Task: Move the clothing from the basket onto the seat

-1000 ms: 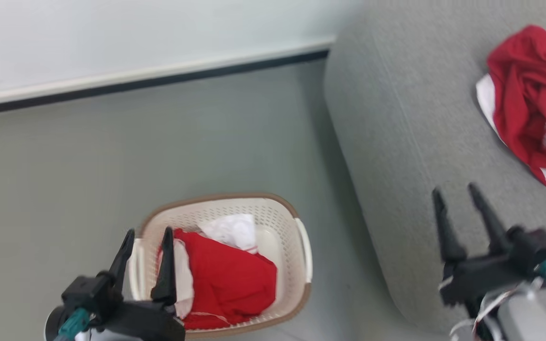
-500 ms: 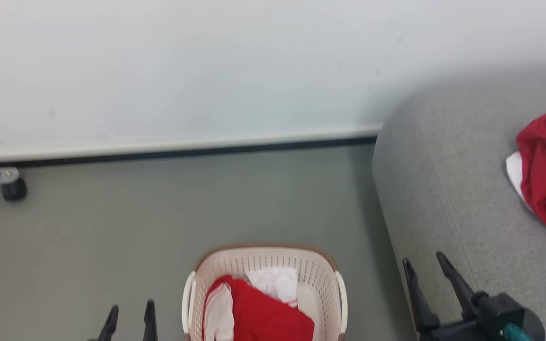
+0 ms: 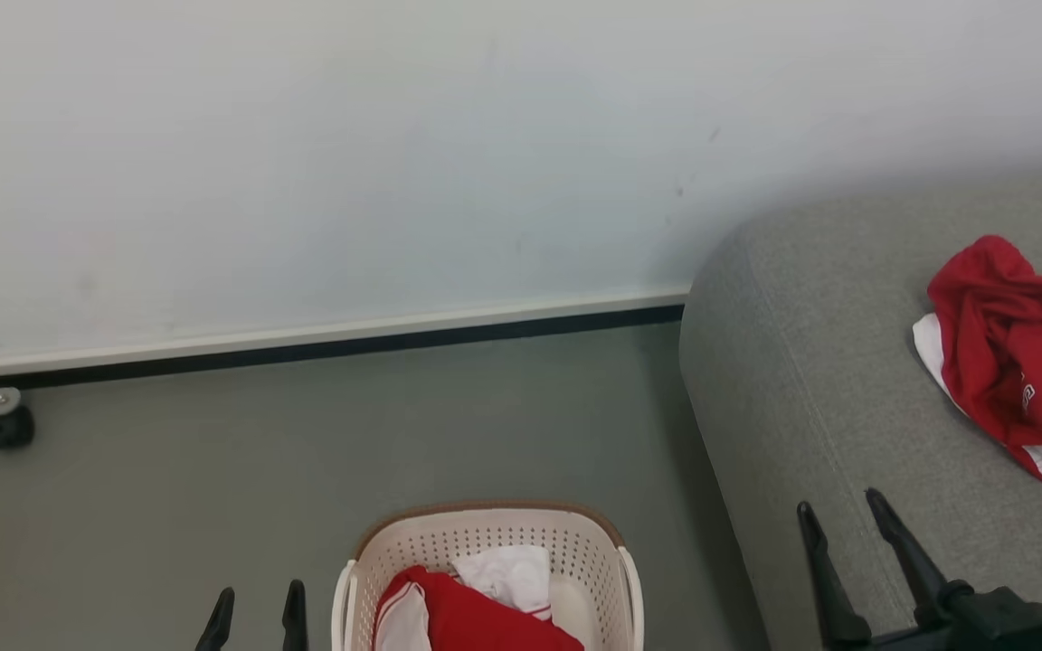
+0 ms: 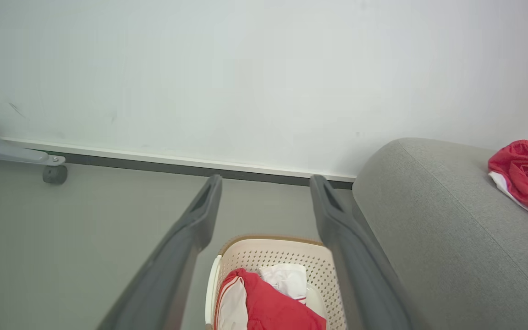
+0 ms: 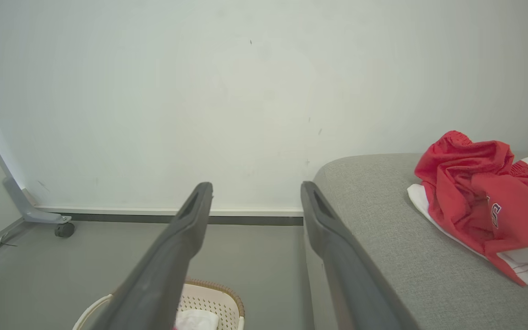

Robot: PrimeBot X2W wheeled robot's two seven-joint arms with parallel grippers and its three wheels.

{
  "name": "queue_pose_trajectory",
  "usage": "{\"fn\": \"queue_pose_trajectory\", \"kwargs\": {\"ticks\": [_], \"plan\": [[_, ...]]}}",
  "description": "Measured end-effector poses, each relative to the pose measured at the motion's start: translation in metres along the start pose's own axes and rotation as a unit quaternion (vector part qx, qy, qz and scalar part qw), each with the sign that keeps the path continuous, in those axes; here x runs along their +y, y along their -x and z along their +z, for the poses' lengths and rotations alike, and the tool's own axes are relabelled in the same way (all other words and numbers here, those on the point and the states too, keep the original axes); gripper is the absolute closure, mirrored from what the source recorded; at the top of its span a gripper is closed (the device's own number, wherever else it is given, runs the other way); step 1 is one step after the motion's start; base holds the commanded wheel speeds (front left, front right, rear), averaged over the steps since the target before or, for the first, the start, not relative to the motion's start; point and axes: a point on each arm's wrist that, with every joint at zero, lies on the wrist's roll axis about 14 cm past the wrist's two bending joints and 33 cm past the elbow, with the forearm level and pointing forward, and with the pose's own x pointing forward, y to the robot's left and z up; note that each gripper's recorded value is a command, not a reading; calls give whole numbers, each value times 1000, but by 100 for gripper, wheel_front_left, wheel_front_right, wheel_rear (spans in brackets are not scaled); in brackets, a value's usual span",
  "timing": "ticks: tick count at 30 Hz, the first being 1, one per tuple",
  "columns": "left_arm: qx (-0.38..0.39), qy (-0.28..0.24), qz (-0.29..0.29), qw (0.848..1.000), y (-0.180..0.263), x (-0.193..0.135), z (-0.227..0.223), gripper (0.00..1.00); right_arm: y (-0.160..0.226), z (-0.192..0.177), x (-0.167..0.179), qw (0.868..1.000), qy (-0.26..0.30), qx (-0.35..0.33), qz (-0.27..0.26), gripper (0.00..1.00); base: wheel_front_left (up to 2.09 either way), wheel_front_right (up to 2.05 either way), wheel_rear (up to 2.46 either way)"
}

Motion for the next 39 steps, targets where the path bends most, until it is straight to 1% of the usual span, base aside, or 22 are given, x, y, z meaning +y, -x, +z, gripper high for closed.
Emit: {"fn": "queue_pose_trajectory", "kwargs": {"ticks": [7,11,14,18,23,30,31,32,34,39], "plan": [[30,5,-19,999,-21,-12,-12,0,-14,0,-14,1000,10,3,-15,0,0,0,0],[63,-13,-48,997,-38,-20,-23,0,-35,10,-19,1000,13,-11,-17,0,0,0,0],[74,-31,-75,994,-58,-31,-25,0,-52,15,-22,999,25,-18,-15,0,0,0,0],[78,-42,-101,991,-92,-45,-22,0,-77,23,-25,999,32,-33,-10,0,0,0,0],[106,-52,-124,985,-125,-58,-35,0,-99,14,-25,999,30,-25,-5,0,0,0,0],[189,-71,-159,967,-152,-75,-82,0,-122,-9,-23,1000,17,-6,0,0,0,0,0],[202,-79,-160,963,-155,-74,-89,0,-126,-12,-21,1000,14,-3,3,0,0,0,0],[231,-92,-158,955,-162,-70,-105,0,-132,-19,-19,1000,10,1,8,0,0,0,0],[263,-101,-157,947,-166,-66,-123,0,-140,-24,-19,1000,8,3,10,0,0,0,0],[316,-108,-158,929,-183,-67,-155,0,-155,-38,-25,1000,7,7,5,0,0,0,0]]}}
